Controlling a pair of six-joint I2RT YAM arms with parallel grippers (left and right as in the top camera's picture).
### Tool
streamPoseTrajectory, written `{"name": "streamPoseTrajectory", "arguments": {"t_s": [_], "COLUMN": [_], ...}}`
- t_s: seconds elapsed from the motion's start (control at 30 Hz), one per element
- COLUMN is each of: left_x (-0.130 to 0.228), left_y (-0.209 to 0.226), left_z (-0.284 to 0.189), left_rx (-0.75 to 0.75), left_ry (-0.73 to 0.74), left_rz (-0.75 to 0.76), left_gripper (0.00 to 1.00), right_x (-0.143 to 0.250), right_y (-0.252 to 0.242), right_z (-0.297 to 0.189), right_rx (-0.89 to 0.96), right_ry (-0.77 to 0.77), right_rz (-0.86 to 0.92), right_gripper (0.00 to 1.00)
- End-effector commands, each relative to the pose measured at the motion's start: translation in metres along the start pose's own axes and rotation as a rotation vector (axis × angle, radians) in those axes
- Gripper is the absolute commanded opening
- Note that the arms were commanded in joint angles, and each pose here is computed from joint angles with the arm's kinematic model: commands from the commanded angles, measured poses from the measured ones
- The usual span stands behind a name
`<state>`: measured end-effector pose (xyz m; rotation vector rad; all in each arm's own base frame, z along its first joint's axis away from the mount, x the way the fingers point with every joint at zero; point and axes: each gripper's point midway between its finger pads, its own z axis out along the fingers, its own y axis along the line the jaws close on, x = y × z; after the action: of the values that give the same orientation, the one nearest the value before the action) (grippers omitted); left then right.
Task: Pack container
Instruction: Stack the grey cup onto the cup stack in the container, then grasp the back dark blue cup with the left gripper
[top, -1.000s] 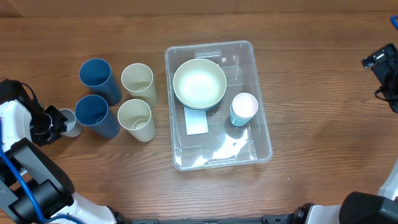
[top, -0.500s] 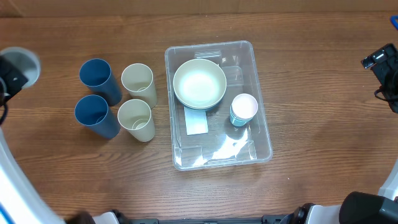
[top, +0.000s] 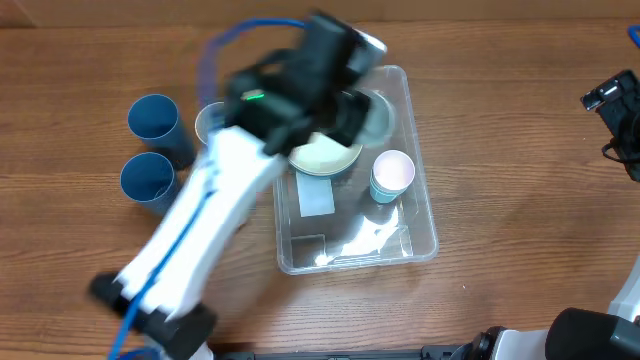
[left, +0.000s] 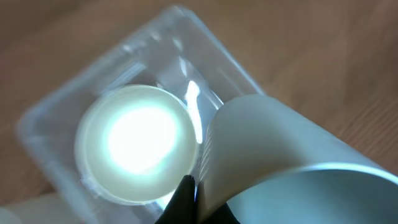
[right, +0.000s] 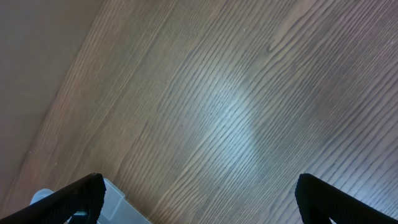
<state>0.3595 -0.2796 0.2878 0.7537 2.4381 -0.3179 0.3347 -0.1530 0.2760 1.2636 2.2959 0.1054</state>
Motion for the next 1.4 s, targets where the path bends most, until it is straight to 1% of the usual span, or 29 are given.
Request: {"name": "streamPoseTrajectory", "arguments": {"t_s": [0.0, 0.07, 0.27, 0.3, 0.37, 0.4, 0.47, 0.5, 0.53, 0.57, 0.6, 0.63, 0.7, 0.73, 0.8, 0.87, 0.9, 1.0, 1.07, 1.13, 1.2, 1.3, 1.37], "left_x": [0.007, 0.016, 0.048, 0.052, 0.056, 0.054, 0.046, 0.037, 0.024, 0.017, 0.009, 0.001, -0.002, 0.001, 0.02, 0.053, 0.069, 0.104, 0.129, 0.152, 0.171, 0.189, 0.195], "left_y": [-0.025, -0.032, -0.03, -0.028, -0.022, -0.019, -0.014, -0.011, -0.003, 0.004, 0.015, 0.032, 0.065, 0.078, 0.121, 0.179, 0.205, 0.254, 0.284, 0.311, 0.33, 0.345, 0.351], "left_z": [0.05, 0.074, 0.118, 0.121, 0.12, 0.115, 0.096, 0.075, 0.046, 0.028, 0.002, -0.029, -0.081, -0.096, -0.127, -0.149, -0.151, -0.141, -0.128, -0.108, -0.088, -0.059, -0.043], "left_rx": [0.021, 0.027, 0.021, 0.01, -0.023, -0.041, -0.075, -0.089, -0.135, -0.168, -0.22, -0.289, -0.382, -0.408, -0.494, -0.597, -0.589, -0.506, -0.485, -0.48, -0.475, -0.455, -0.444], "left_ry": [0.07, 0.122, 0.266, 0.286, 0.303, 0.299, 0.28, 0.254, 0.209, 0.18, 0.138, 0.084, 0.001, -0.016, -0.021, 0.023, 0.047, 0.106, 0.165, 0.235, 0.305, 0.391, 0.425], "left_rz": [0.137, 0.153, 0.152, 0.153, 0.144, 0.145, 0.14, 0.139, 0.139, 0.136, 0.117, 0.069, -0.037, -0.083, -0.248, -0.474, -0.574, -0.789, -0.882, -0.933, -0.97, -0.983, -0.986], "left_gripper": [0.04, 0.04, 0.04, 0.04, 0.08, 0.19, 0.34, 0.37, 0.38, 0.4, 0.45, 0.51, 0.6, 0.62, 0.65, 0.7, 0.72, 0.71, 0.72, 0.72, 0.7, 0.66, 0.65], "right_x": [-0.002, -0.002, -0.002, -0.002, -0.002, -0.002, -0.002, -0.002, -0.002, -0.002, -0.002, -0.002, -0.002, -0.002, -0.002, -0.002, -0.002, -0.002, -0.002, -0.002, -0.002, -0.002, -0.002], "right_y": [0.001, 0.001, 0.001, 0.001, 0.001, 0.001, 0.001, 0.001, 0.001, 0.001, 0.001, 0.001, 0.001, 0.001, 0.001, 0.001, 0.001, 0.001, 0.001, 0.001, 0.001, 0.001, 0.001], "right_z": [-0.001, -0.001, -0.001, -0.001, -0.001, -0.001, -0.001, -0.001, -0.001, -0.001, -0.001, -0.001, -0.001, -0.001, -0.001, -0.001, -0.001, -0.001, -0.001, -0.001, -0.001, -0.001, -0.001], "right_rx": [-0.005, -0.005, -0.005, -0.005, -0.005, -0.005, -0.005, -0.005, -0.005, -0.005, -0.005, -0.005, -0.005, -0.005, -0.005, -0.005, -0.005, -0.005, -0.005, -0.005, -0.005, -0.005, -0.005], "right_ry": [-0.007, -0.007, -0.007, -0.007, -0.007, -0.007, -0.007, -0.007, -0.007, -0.007, -0.007, -0.007, -0.007, -0.007, -0.007, -0.007, -0.007, -0.007, -0.007, -0.007, -0.007, -0.007, -0.007], "right_rz": [0.005, 0.006, 0.005, 0.005, 0.005, 0.006, 0.005, 0.005, 0.005, 0.006, 0.006, 0.005, 0.005, 0.005, 0.005, 0.005, 0.005, 0.005, 0.005, 0.005, 0.005, 0.005, 0.005], "right_gripper": [1.0, 1.0, 1.0, 1.0, 1.0, 1.0, 1.0, 1.0, 1.0, 1.0, 1.0, 1.0, 1.0, 1.0, 1.0, 1.0, 1.0, 1.0, 1.0, 1.0, 1.0, 1.0, 1.0]}}
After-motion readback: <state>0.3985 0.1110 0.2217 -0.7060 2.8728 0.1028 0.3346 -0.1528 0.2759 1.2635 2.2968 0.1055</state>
